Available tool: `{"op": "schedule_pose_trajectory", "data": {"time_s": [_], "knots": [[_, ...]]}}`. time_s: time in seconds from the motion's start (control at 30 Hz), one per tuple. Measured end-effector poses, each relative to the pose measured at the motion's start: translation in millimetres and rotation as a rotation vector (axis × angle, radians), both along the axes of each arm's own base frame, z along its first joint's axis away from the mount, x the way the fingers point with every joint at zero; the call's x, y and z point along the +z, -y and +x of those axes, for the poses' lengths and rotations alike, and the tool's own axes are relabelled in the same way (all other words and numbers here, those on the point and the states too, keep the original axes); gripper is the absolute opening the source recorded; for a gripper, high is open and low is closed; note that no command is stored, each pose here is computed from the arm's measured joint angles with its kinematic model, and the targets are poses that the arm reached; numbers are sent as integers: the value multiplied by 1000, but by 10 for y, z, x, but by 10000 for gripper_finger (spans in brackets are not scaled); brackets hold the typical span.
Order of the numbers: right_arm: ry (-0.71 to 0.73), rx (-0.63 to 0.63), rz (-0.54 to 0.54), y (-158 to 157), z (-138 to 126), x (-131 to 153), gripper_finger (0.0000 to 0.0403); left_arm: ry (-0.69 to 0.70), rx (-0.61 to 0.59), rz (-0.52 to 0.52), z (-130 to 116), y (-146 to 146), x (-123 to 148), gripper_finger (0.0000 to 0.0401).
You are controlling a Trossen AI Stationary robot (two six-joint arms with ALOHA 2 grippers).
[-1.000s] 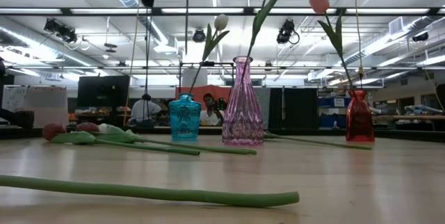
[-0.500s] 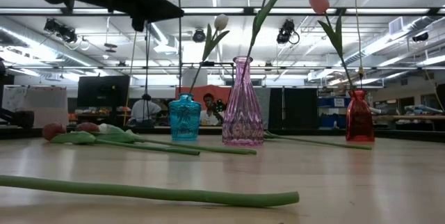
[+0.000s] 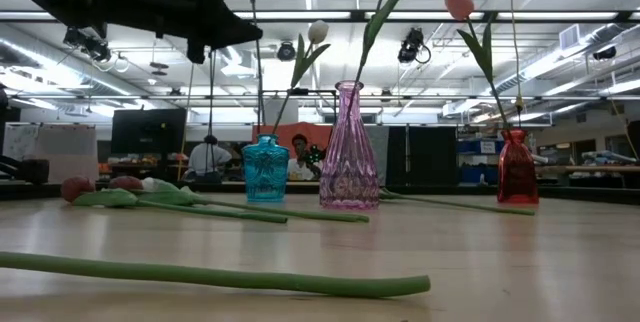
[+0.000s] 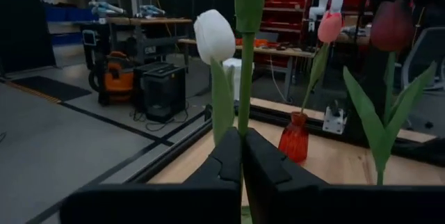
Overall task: Sort flowers into vase by color
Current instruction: Put the right white tulip into the blue vase
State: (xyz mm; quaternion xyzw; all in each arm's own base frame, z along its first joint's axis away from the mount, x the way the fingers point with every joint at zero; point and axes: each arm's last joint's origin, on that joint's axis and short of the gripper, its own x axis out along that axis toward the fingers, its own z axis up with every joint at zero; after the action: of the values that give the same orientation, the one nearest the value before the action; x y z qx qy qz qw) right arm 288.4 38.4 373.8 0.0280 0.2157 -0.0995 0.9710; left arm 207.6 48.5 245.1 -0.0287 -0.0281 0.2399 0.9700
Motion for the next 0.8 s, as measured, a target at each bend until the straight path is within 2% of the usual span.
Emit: {"op": "schedule_pose_trajectory", "data": {"time_s": [0.33,0.57,0.8], "knots": [[-31,-49,48,-418,-102,-269,158,-69,-12,-40,197,-35,-248,6],[-155,-128,194,-467,-190,-848,158,-120,-10,-91,244,-44,-370,12],[-251,-248,270,-410,-336,-1383,158,-196,43,-114,229,-54,-453,67]]}}
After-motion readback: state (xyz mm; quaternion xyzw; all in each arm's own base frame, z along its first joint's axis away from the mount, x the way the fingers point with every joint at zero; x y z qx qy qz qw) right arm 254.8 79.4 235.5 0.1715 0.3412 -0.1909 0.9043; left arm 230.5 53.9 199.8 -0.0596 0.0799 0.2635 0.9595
